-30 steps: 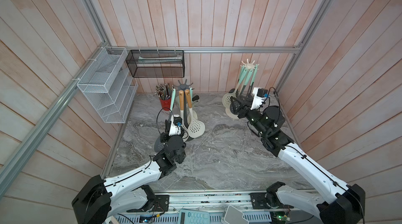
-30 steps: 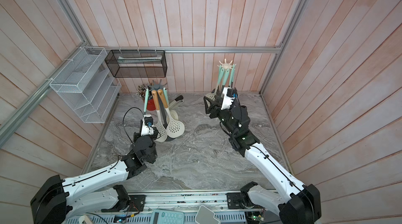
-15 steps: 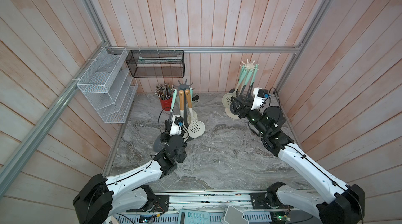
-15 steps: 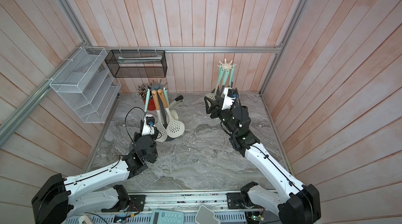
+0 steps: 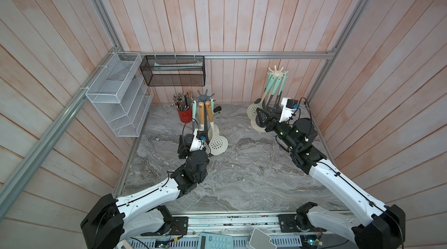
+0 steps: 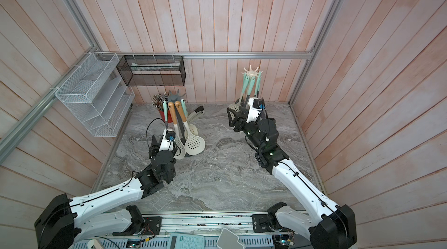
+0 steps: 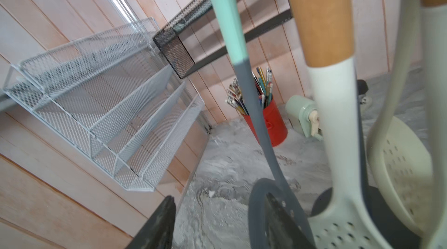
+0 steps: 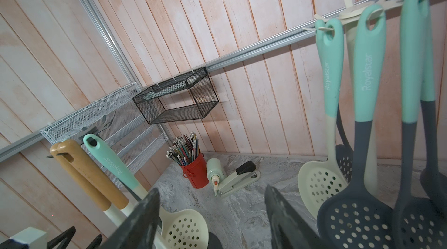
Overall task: Hang the skimmer on the kitchen utensil rack
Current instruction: Hang the skimmer on the rack.
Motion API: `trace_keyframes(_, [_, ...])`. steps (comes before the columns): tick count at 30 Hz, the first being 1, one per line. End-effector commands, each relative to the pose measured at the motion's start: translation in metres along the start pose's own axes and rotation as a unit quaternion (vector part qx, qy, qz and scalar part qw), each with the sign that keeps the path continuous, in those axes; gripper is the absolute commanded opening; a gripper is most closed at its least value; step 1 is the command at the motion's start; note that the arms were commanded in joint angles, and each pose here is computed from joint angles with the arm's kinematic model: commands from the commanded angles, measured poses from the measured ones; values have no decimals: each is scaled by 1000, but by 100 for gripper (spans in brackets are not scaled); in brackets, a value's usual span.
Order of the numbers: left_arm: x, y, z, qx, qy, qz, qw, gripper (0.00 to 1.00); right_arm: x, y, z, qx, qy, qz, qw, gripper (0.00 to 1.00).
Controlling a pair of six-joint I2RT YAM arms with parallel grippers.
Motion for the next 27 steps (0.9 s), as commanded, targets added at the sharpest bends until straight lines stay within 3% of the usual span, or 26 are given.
trace_keyframes(1, [10,-1,11,-5,-45,-2,999,76,2,-1,2,8,2,-5,1000,70])
trace_keyframes(9, [8,-8,28,-56,-126,6,990,100,-8,5,-6,-3,-14,15,1000,78])
trace_keyframes(17, [3,-11,48,-112,-205,9,972,100,-22,8,-14,-19,-36,45,998,98])
trace_keyframes(27, [-9,2,53,-158,-247,39,955,100,-41,-4,-34,-46,-66,61,995,98])
Point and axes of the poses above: each gripper's point midway between its finger pads, its own y axis out along the fingers, its own z axis along the line the jaws close on, x = y × z, the point moved 3 cm from there along -y, back along the fingers, and after that the axes turned 8 degrees about y, right-handed, at the moved point
